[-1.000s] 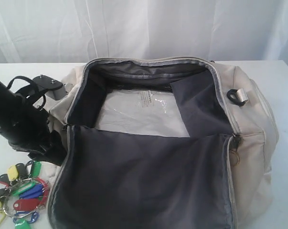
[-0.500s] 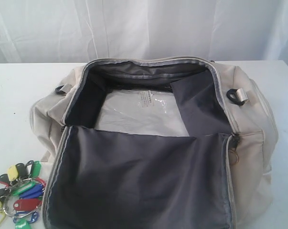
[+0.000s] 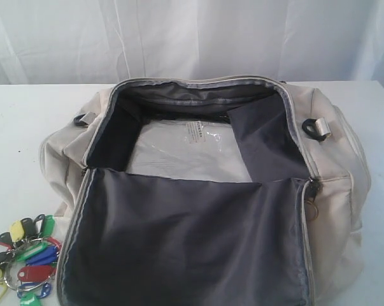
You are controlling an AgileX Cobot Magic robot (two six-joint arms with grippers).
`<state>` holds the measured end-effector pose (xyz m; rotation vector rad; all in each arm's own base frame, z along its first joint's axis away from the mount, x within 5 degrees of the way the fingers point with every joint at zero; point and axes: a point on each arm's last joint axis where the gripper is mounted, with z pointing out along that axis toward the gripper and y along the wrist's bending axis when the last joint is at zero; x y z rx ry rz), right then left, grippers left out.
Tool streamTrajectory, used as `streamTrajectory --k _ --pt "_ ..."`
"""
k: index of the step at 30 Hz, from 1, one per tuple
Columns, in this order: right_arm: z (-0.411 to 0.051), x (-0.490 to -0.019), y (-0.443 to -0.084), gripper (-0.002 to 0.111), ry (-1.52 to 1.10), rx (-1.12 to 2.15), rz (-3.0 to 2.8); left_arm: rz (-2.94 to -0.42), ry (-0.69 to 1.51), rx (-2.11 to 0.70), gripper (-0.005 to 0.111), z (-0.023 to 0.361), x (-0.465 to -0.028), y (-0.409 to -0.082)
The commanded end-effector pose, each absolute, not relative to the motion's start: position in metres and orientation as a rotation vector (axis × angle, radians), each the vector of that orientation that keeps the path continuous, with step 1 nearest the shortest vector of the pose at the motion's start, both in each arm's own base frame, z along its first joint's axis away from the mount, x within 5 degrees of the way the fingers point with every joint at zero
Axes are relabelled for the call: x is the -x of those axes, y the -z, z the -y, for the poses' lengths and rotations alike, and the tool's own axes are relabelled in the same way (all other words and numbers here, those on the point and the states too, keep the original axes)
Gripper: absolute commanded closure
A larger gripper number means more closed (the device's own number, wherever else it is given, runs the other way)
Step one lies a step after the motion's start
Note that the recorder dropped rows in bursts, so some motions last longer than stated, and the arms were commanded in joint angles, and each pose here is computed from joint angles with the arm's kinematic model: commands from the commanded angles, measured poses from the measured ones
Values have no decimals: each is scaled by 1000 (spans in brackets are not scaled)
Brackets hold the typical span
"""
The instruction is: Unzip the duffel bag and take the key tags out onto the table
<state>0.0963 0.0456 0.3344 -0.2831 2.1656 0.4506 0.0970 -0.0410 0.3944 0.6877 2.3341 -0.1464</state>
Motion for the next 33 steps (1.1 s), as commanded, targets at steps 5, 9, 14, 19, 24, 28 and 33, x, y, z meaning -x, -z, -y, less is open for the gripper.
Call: streamTrajectory --k 5,9,14,19,24,28,33 --pt "-45 -96 -336 102 -452 275 -2150 -2353 168 -684 107 41 -93 -392" --pt "-45 -96 -336 102 -451 275 -2148 -2353 168 -684 107 41 -93 -392" --pt "-45 -96 -336 102 -451 275 -2148 -2353 168 -684 107 41 -93 -392" --pt "-45 -96 -336 102 -451 275 -2148 -2353 168 -684 107 41 -93 -392" --pt "-45 -96 -336 102 -452 275 -2149 -2353 168 -684 107 41 -93 -392" --pt "-45 -96 -336 102 -452 275 -2149 -2353 168 -684 107 41 -93 -392" --pt "-45 -96 -336 102 -452 275 -2149 -2355 148 -624 107 36 -92 -394"
